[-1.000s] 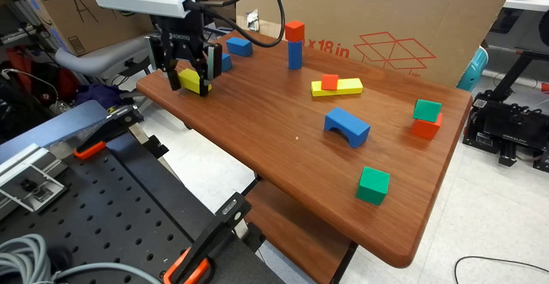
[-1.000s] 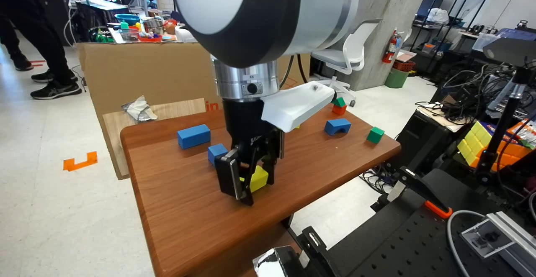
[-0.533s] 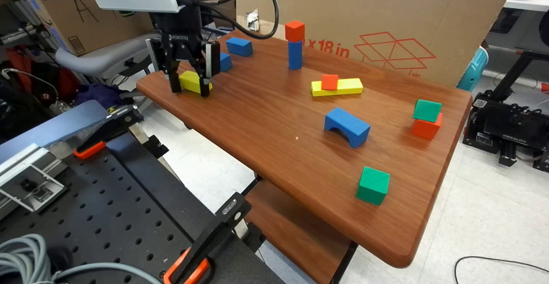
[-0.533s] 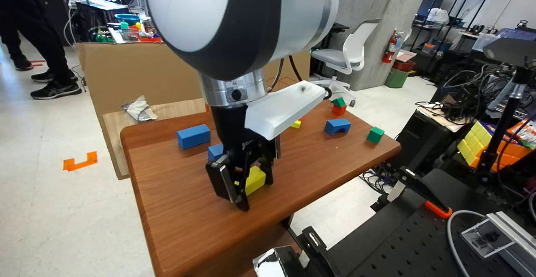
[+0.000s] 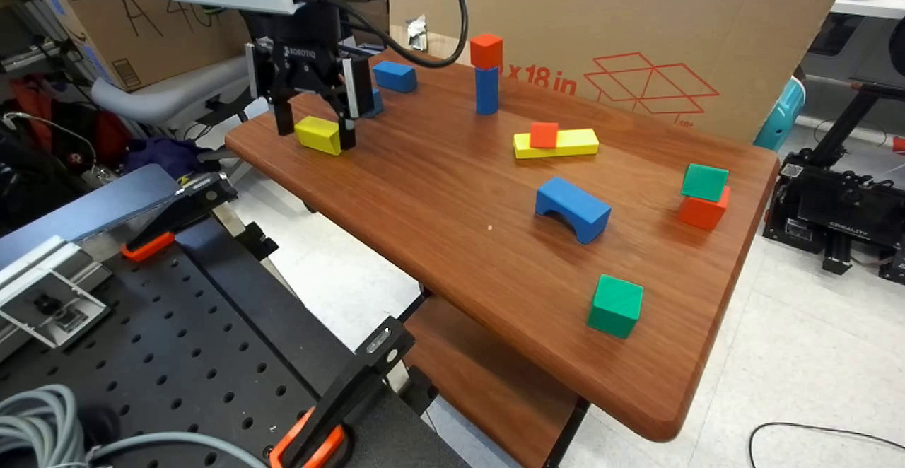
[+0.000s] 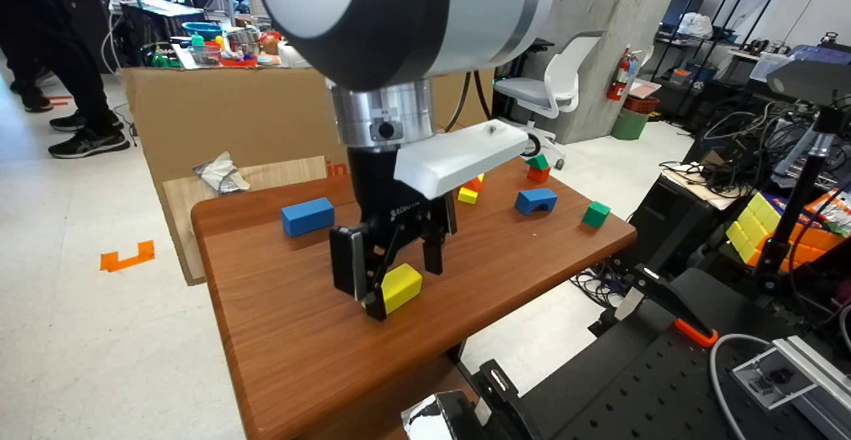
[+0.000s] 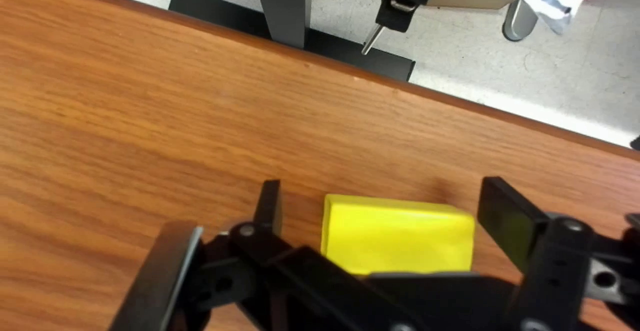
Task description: Move the yellow block to the left
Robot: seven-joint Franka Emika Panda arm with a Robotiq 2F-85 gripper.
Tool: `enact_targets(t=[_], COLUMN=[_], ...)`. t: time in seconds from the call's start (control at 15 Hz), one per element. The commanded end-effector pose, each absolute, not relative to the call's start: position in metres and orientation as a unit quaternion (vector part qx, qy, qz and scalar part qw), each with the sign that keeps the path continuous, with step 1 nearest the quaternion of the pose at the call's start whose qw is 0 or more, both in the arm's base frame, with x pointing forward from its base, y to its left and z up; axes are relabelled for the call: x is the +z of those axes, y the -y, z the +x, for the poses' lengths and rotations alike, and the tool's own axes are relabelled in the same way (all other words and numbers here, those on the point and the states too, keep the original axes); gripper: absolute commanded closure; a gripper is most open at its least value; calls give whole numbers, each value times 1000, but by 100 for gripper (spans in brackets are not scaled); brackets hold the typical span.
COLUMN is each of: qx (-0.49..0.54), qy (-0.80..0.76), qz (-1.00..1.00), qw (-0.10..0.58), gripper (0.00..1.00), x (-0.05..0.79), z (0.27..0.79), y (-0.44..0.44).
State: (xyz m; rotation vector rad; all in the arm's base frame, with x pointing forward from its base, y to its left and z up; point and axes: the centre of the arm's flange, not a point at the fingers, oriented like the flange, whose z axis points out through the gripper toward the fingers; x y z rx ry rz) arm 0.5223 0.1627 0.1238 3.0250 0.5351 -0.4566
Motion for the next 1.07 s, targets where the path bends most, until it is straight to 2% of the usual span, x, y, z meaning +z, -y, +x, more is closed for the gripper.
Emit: enact_targets(t=[0.0,0.2,0.47,0.53,1.0], qx=[-121,-93,-41,-62,-65], qy=[-152,-145,-138,-141,-141], qz=[981,984,989,988,987], qw=[-22,-46,-42,-33,-32], gripper=[0,0,0,0,0], x=[182,226,272,250,248], z=[512,509,512,523,522], y=[-145,-138,-124,-136,-135])
